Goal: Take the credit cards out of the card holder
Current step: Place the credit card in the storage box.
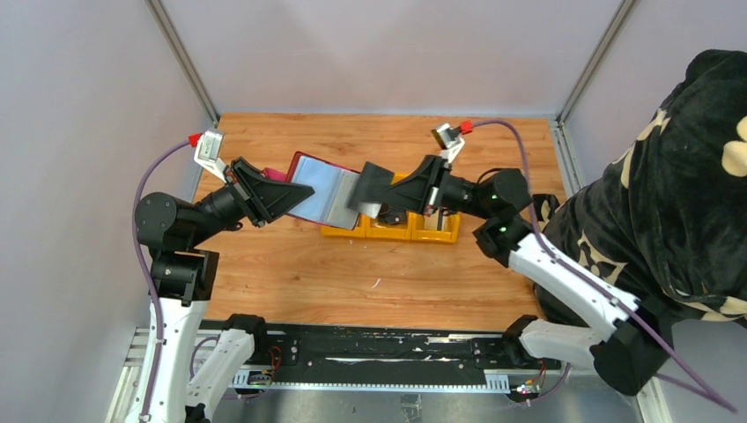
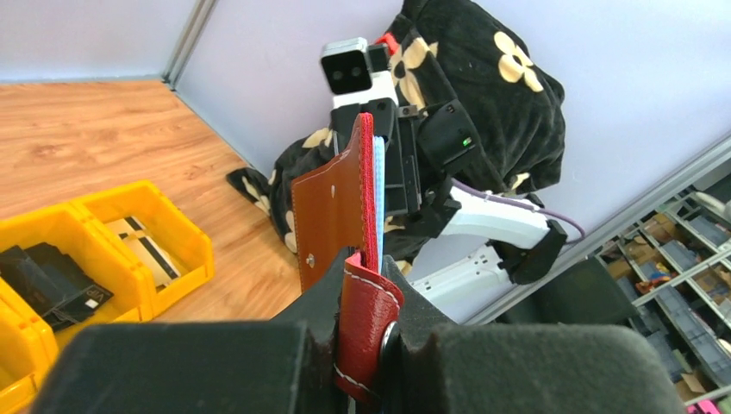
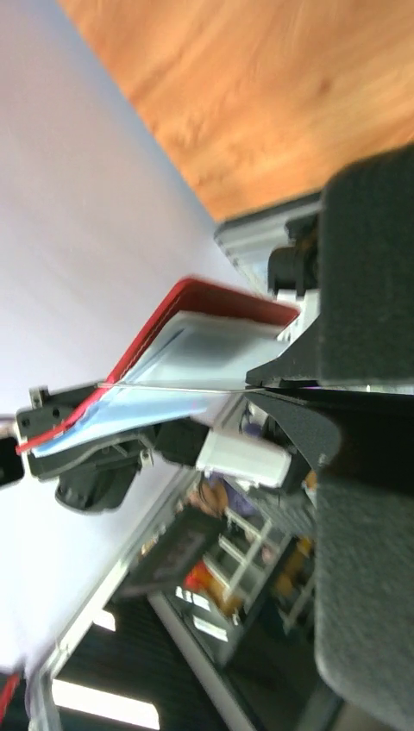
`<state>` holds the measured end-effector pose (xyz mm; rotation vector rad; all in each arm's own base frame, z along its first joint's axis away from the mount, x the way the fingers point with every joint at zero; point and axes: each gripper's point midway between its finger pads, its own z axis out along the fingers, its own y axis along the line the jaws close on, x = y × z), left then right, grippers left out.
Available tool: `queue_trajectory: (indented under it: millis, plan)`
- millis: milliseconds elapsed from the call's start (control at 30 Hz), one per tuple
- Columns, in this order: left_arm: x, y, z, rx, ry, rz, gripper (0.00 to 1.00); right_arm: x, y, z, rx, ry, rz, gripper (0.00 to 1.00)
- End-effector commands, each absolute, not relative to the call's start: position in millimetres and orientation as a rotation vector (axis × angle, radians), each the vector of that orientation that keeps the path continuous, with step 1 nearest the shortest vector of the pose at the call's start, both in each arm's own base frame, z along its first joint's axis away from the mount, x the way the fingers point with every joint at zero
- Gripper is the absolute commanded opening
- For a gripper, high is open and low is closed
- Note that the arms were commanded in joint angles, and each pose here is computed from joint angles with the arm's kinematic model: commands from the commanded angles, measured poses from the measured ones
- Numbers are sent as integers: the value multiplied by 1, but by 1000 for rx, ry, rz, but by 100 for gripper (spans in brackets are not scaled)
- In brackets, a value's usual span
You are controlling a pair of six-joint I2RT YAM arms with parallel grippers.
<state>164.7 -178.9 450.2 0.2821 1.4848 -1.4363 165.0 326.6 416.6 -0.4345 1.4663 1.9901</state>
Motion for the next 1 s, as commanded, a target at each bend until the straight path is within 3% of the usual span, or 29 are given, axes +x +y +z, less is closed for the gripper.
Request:
queue_trajectory:
  millis: [0,300,600,967]
  plan:
    - [162,-178,457,331,1458,-1388,0,179,296,382,-433,1643,1758,0]
    - [163,-179,450,370,1510,-1358,0,246,254,303,-290,1944,1339,0]
    - [155,-181,443,430,1575,-1365,0,325,257,196,-184,2290,1036,0]
    - [138,-183,442,516,1552,-1380,1,374,281,148,-195,2436,823,0]
